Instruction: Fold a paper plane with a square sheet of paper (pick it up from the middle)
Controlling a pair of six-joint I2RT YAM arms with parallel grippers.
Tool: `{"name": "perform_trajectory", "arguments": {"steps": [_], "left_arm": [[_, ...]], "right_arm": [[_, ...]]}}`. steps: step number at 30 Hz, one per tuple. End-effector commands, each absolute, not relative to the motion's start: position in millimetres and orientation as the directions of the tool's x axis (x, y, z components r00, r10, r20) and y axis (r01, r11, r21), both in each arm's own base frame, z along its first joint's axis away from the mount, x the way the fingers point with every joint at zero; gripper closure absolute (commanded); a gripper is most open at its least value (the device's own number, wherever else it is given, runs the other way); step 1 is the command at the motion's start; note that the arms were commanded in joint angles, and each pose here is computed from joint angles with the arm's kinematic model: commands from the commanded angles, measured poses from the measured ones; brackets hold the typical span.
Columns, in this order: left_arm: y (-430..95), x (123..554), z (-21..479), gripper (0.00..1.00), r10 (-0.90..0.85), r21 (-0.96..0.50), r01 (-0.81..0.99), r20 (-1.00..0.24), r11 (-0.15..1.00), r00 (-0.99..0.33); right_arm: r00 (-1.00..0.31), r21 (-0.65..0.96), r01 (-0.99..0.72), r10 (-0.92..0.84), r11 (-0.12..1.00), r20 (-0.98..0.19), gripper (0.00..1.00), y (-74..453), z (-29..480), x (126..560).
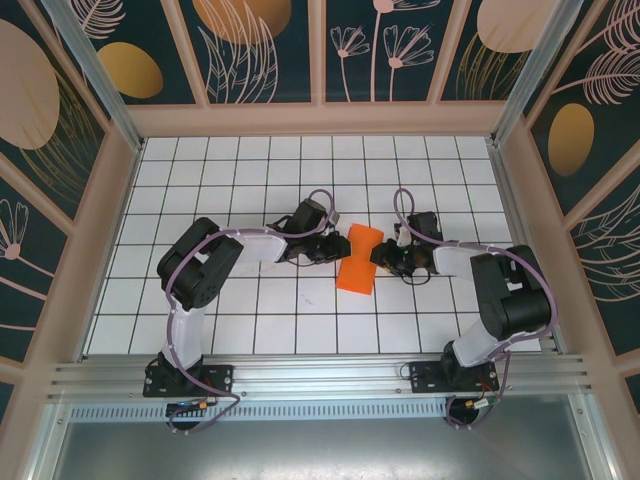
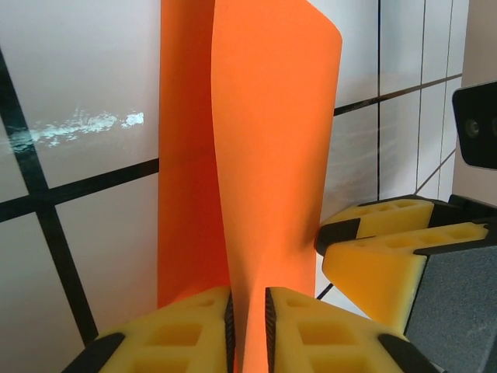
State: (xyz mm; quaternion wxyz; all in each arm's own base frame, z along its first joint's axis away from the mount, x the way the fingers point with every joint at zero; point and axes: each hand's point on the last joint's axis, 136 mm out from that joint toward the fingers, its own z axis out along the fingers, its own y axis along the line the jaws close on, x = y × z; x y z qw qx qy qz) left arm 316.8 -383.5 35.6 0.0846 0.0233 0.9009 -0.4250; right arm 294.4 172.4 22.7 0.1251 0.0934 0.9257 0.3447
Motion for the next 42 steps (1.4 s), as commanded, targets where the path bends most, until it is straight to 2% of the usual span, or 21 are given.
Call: {"name": "perform_trajectory", "arguments": {"steps": [1,4,8,10,16,23,33,42], "left_arm": [[-384.9,319.3,43.0,0.84,-0.043,-0.766,0.122,-0.191,0.631,-0.981],[-382.6,321.4,45.7,0.92,-0.064,-0.764,0.113,-0.197,0.635,-0.978],[-375.8,324.4,55.6,1.00,-0.140,-0.776,0.070,-0.201,0.626,-0.970],[-370.4,324.0,60.9,1.00,-0.180,-0.780,0.043,-0.197,0.624,-0.964],[-360.4,327.0,79.4,1.00,-0.277,-0.803,-0.010,-0.193,0.596,-0.941],[-354.4,321.5,66.8,1.00,-0.283,-0.787,-0.042,-0.171,0.616,-0.944],[-359.4,325.0,68.2,1.00,-0.265,-0.784,-0.028,-0.176,0.620,-0.948],[-361.8,325.1,67.4,1.00,-0.255,-0.788,-0.023,-0.171,0.616,-0.952]], "right_arm": [[-0.950,0.641,0.099,0.265,0.761,-0.167,0.66,165.3,21.2,292.0],[-0.947,0.653,0.074,0.259,0.754,-0.192,0.66,167.2,29.6,295.3],[-0.924,0.654,-0.009,0.243,0.756,-0.293,0.62,166.9,54.9,301.5],[-0.907,0.640,-0.084,0.208,0.764,-0.366,0.56,169.5,70.2,300.3],[-0.786,0.457,-0.292,0.062,0.840,-0.615,0.47,185.1,97.5,286.8],[-0.522,0.210,-0.585,-0.165,0.783,-0.837,0.42,226.9,110.6,242.9],[-0.317,-0.100,-0.690,-0.425,0.716,-0.848,0.37,262.9,95.8,230.1],[-0.283,-0.214,-0.661,-0.503,0.719,-0.816,0.38,272.6,84.5,244.7]]}}
